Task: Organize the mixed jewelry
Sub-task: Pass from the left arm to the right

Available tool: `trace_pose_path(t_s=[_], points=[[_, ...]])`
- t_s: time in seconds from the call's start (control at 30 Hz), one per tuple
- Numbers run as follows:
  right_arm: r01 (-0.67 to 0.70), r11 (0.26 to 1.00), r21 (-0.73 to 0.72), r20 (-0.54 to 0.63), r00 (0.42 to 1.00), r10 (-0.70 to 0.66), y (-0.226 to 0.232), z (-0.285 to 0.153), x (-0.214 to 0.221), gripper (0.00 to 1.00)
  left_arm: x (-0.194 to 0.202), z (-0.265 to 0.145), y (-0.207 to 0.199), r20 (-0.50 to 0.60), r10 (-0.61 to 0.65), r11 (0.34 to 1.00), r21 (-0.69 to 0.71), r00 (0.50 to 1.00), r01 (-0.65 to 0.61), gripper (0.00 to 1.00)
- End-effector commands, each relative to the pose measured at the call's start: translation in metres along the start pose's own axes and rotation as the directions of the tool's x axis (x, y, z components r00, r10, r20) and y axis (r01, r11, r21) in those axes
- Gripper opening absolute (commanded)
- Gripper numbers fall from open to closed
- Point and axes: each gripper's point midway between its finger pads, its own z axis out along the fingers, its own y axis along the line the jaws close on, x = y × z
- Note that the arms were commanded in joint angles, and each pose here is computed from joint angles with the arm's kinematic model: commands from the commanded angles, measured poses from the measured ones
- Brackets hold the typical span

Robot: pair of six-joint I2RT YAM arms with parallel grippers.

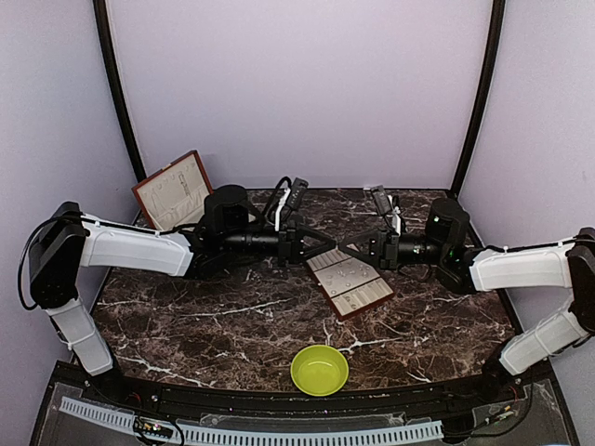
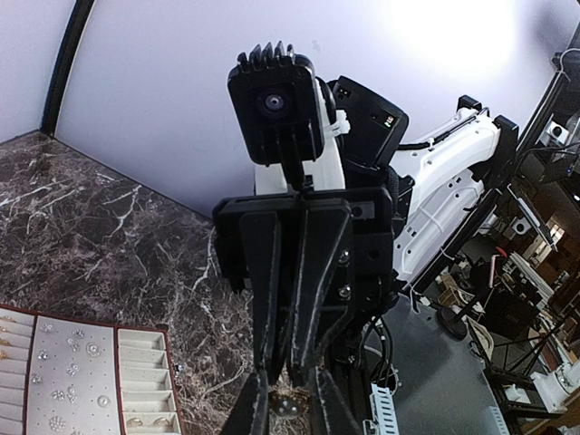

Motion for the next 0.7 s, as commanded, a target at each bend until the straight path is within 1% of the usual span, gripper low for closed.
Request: trace_pose_path(t_s=[0.0,0.43,0.6,0.67], points=[[0.045,0.998,-0.052,0.013,0.999,-0.044,0.0138,0.0056,-0.0108,0.08,-0.0168,-0.0073,-0.0157,0.04,0.037,0.999,0.032,0.999,-0.038,0.11],[0.043,0.997,-0.068,-0.001,0.999,-0.043,0.0147,0.0106,-0.0082,0.06,-0.0159,-0.0069,-0.0157,0.038,0.032,0.999,0.039,0.999,-0.034,0.11],[0.04,0.997,-0.064,-0.001,0.999,-0.04,0.013,0.0117,-0.0073,0.01,-0.0157,-0.0064,-0.0168,0.037,0.032,0.998,0.046,0.999,-0.033,0.11],[0.04,0.998,-0.056,0.005,0.999,-0.039,0.0116,0.011,-0.0082,0.0,-0.0158,-0.0066,-0.017,0.037,0.033,0.998,0.046,0.999,-0.035,0.11]])
